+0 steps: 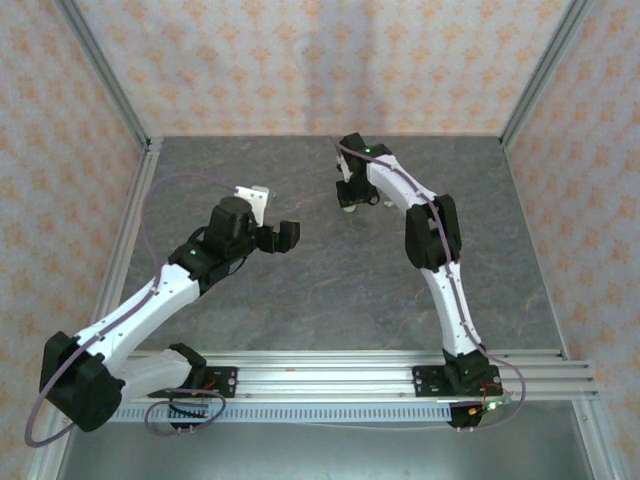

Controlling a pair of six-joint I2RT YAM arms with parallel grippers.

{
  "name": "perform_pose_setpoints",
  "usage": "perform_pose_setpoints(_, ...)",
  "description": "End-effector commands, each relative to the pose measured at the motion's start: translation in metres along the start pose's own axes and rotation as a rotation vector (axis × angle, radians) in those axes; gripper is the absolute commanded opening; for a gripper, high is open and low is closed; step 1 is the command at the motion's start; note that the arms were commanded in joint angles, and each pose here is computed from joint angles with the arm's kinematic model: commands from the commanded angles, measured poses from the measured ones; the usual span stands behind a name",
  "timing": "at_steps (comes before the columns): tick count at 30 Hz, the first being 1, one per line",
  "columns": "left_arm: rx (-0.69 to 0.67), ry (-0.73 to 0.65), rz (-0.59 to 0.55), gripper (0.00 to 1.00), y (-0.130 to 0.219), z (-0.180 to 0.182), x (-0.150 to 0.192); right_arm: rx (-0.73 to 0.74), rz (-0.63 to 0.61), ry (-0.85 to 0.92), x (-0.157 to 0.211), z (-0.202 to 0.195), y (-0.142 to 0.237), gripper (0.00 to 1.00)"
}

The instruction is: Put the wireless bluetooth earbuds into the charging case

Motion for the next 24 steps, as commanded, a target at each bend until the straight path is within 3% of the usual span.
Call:
perform_pose_setpoints(1, 0.023, 0.004, 0.021, 1.00, 0.012, 0.002, 0.009, -0.092, 0.024, 0.163, 0.029, 0.044, 0.031, 0.28)
perform_pose_setpoints(8, 0.054, 0.019, 0.017, 1.00, 0.032, 0.005, 0.021, -0.241, 0.092, 0.278, 0.112, 0.115, 0.034, 0.26)
perform_pose_setpoints(12, 0.069, 0.027, 0.011, 1.00, 0.044, 0.009, 0.031, -0.231, 0.139, 0.321, 0.147, 0.136, 0.023, 0.33)
perform_pose_setpoints(16, 0.071, 0.034, 0.007, 1.00, 0.054, 0.012, 0.037, -0.221, 0.105, 0.269, 0.152, 0.140, 0.022, 0.52)
perform_pose_setpoints(24, 0.056, 0.021, -0.020, 1.00, 0.070, 0.017, 0.038, -0.077, -0.057, 0.080, 0.141, 0.136, 0.049, 0.67)
Point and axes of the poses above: each hand's point on the last joint's axis, 136 mm out from that joint toward the fingers, its own y axis back along the fingers, its own z axis along the line the jaws close on, x = y × z, the point moved 3 cm from there along y, back along the fingers, and after that the axes turned 12 degrees about y, right-handed, at the moved point
